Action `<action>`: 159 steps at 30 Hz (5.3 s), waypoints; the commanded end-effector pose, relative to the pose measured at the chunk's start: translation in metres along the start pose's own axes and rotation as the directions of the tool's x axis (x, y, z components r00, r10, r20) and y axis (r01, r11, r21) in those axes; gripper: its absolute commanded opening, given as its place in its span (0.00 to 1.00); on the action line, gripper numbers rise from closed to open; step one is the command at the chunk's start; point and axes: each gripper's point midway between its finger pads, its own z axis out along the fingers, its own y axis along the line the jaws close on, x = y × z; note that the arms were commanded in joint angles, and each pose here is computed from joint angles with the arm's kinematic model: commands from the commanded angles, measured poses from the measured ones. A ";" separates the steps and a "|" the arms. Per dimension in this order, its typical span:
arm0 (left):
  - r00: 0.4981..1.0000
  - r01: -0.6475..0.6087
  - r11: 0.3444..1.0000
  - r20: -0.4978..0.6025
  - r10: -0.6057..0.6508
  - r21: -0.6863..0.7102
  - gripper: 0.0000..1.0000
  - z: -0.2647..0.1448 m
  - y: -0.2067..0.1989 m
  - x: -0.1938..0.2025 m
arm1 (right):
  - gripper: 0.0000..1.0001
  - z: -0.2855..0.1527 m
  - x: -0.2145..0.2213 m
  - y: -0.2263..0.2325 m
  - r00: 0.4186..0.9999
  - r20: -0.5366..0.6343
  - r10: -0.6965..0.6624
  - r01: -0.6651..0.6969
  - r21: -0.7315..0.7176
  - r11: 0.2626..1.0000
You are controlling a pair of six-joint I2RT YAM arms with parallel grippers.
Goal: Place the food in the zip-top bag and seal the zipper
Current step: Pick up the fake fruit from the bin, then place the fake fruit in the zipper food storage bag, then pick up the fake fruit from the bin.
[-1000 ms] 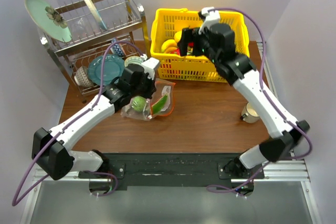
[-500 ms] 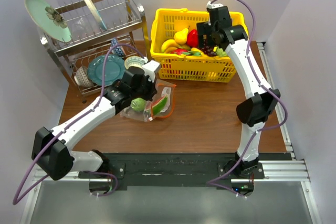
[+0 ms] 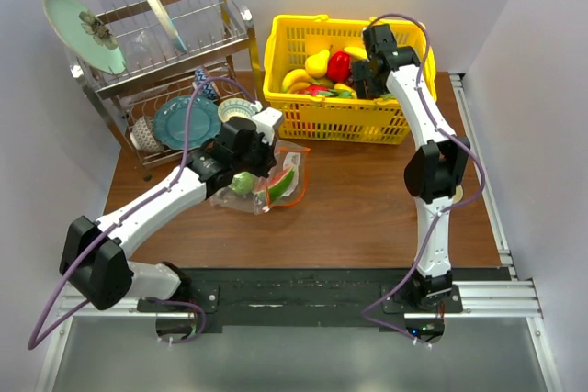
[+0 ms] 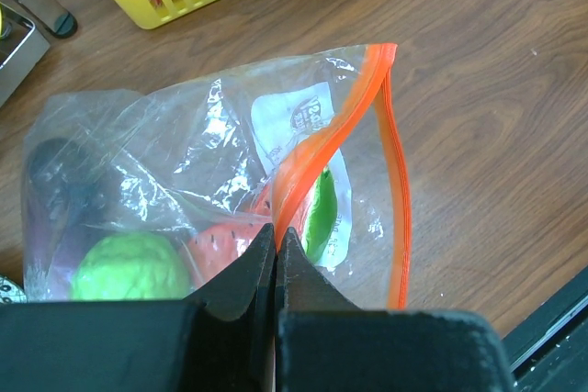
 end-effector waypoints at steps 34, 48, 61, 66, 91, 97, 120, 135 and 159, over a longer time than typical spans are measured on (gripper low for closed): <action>1.000 -0.009 1.000 0.022 0.009 0.025 0.00 0.003 -0.002 -0.006 | 0.40 -0.048 -0.017 -0.003 0.974 0.022 0.227 -0.208 -0.319 0.925; 0.999 -0.007 1.000 0.037 0.007 -0.002 0.00 -0.003 0.003 -0.008 | 0.40 -0.194 -0.078 0.041 0.859 0.246 0.450 -0.087 -0.795 0.601; 0.999 -0.010 1.000 0.038 0.010 0.001 0.00 -0.005 0.003 -0.008 | 0.41 -0.250 0.012 0.125 0.916 0.059 0.398 -0.035 -0.974 0.224; 0.999 -0.009 1.000 0.038 0.009 -0.001 0.00 -0.005 0.004 -0.008 | 0.41 -0.251 0.062 0.173 0.959 0.023 0.282 -0.041 -0.975 0.217; 0.991 0.012 1.000 0.132 -0.014 0.015 0.00 -0.035 -0.006 -0.057 | 0.41 -0.203 0.089 0.259 0.898 -0.045 0.439 -0.124 -0.980 0.155; 0.987 0.018 1.000 0.160 -0.016 -0.006 0.00 -0.048 -0.005 -0.074 | 0.43 -0.193 0.071 0.272 0.858 -0.010 0.513 -0.129 -0.972 0.196; 0.975 0.030 0.993 0.221 -0.004 -0.116 0.00 -0.050 0.017 -0.070 | 0.99 -0.271 0.070 0.199 0.852 0.269 0.449 0.075 -0.912 0.403; 0.972 0.006 0.997 0.234 0.012 -0.072 0.00 -0.043 0.013 -0.052 | 0.99 -0.256 0.004 0.081 0.846 0.428 0.318 -0.023 -0.566 0.824; 0.976 -0.012 0.997 0.214 0.029 -0.082 0.00 -0.034 0.016 -0.040 | 0.99 -0.062 -0.034 0.063 0.948 0.011 0.319 -0.279 -0.454 0.846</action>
